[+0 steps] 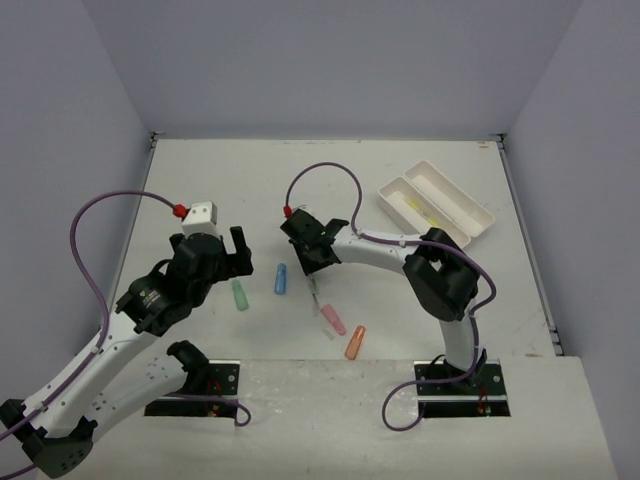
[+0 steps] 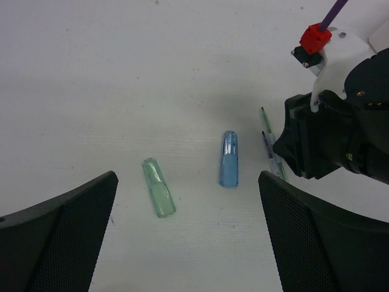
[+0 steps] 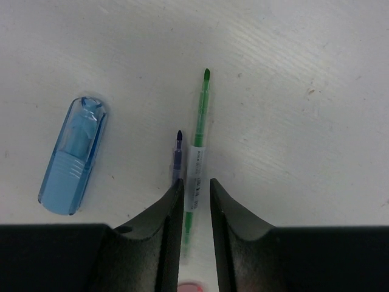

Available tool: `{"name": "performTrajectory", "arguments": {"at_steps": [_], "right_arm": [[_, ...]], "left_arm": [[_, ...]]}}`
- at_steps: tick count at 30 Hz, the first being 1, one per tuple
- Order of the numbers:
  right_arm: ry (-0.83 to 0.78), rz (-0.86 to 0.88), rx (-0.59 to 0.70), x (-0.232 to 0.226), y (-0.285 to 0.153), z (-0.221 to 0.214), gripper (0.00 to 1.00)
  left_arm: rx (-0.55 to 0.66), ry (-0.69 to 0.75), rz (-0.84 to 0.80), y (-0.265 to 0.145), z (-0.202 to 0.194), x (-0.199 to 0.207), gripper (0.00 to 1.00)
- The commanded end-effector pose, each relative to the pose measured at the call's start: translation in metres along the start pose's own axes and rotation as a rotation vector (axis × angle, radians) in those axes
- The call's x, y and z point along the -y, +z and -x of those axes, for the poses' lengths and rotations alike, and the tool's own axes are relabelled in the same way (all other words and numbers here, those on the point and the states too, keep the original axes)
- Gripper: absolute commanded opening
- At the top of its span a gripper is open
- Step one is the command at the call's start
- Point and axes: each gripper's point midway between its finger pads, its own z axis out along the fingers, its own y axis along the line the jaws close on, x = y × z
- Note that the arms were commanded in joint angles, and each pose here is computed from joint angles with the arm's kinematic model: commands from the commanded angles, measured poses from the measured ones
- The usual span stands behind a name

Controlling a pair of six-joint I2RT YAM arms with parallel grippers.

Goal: Sort the stationery into containers
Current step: Pick up the pen from the center of the board.

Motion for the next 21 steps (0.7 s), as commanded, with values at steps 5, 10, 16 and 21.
{"name": "performTrajectory", "arguments": {"at_steps": [5, 10, 16, 21], "right_arm": [[-0.005, 0.012, 0.010, -0.004, 0.005, 0.009, 0.24], [-0.009, -0.005, -0.010, 0.000, 0.011, 0.002, 0.23], [-0.008, -0.012, -0.049, 0.002, 0.018, -0.012, 0.22], [-0.011, -0.012, -0.066, 0.003, 0.020, -0.017, 0.13]], "left_arm": [[0.027, 0.017, -0.031, 0.000, 0.007, 0.005, 1.00], [0.027, 0.016, -0.036, 0.000, 0.007, 0.006, 1.00], [0.026, 0.018, -0.025, 0.001, 0.006, 0.004, 1.00], [0.015, 0.015, 0.008, 0.003, 0.005, 0.000, 1.00]]}}
